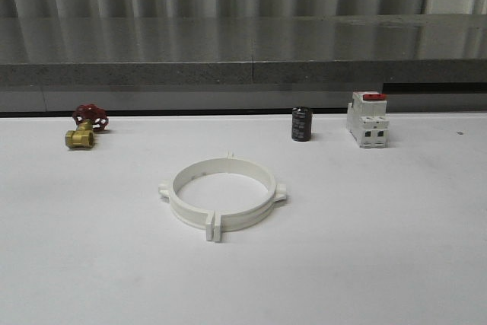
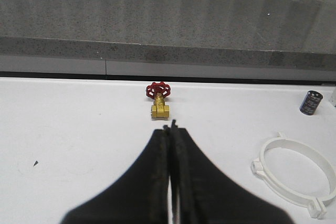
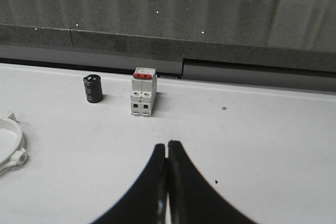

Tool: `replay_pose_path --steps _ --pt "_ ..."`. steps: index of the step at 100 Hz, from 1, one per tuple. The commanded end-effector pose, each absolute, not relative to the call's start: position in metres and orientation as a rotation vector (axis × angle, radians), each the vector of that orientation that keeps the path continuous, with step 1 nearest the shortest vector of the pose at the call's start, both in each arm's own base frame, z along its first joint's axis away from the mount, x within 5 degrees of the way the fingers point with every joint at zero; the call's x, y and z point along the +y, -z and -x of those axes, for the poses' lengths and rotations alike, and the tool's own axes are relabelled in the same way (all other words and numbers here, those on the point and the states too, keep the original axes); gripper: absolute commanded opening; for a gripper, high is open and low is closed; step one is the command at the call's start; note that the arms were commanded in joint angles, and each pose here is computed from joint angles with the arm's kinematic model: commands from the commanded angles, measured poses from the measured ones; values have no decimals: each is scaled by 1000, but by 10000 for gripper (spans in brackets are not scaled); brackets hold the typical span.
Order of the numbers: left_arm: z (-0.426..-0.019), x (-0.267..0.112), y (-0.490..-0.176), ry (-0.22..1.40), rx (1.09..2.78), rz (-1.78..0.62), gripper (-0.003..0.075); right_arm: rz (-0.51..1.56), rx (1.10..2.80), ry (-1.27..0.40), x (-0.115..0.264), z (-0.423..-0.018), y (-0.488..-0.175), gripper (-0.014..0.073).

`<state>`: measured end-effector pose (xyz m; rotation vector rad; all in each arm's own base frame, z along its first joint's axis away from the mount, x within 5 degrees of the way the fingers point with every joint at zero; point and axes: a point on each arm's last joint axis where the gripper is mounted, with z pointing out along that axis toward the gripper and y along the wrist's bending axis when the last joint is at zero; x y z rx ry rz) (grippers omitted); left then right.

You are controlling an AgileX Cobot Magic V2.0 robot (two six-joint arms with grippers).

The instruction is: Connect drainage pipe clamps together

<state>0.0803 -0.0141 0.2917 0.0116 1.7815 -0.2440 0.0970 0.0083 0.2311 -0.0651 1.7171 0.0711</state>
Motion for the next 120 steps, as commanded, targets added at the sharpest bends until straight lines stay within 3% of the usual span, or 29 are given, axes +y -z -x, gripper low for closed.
replay_pose_path --steps 1,21,47,72,120 --pt "-81 -14 -307 256 1687 -12 -20 60 1592 -93 9 -97 -246 -68" --pt "-81 -14 -307 256 1687 -12 -20 25 1513 -95 6 -82 -243 -68" --pt "-81 -14 -307 256 1687 -12 -20 11 1462 -93 4 -66 -215 -68" --pt "-81 -14 -307 256 1687 -12 -20 54 1415 -60 4 -53 -215 -68" --pt "-81 -14 -307 256 1687 -12 -20 55 1463 -62 4 -54 -211 -68"
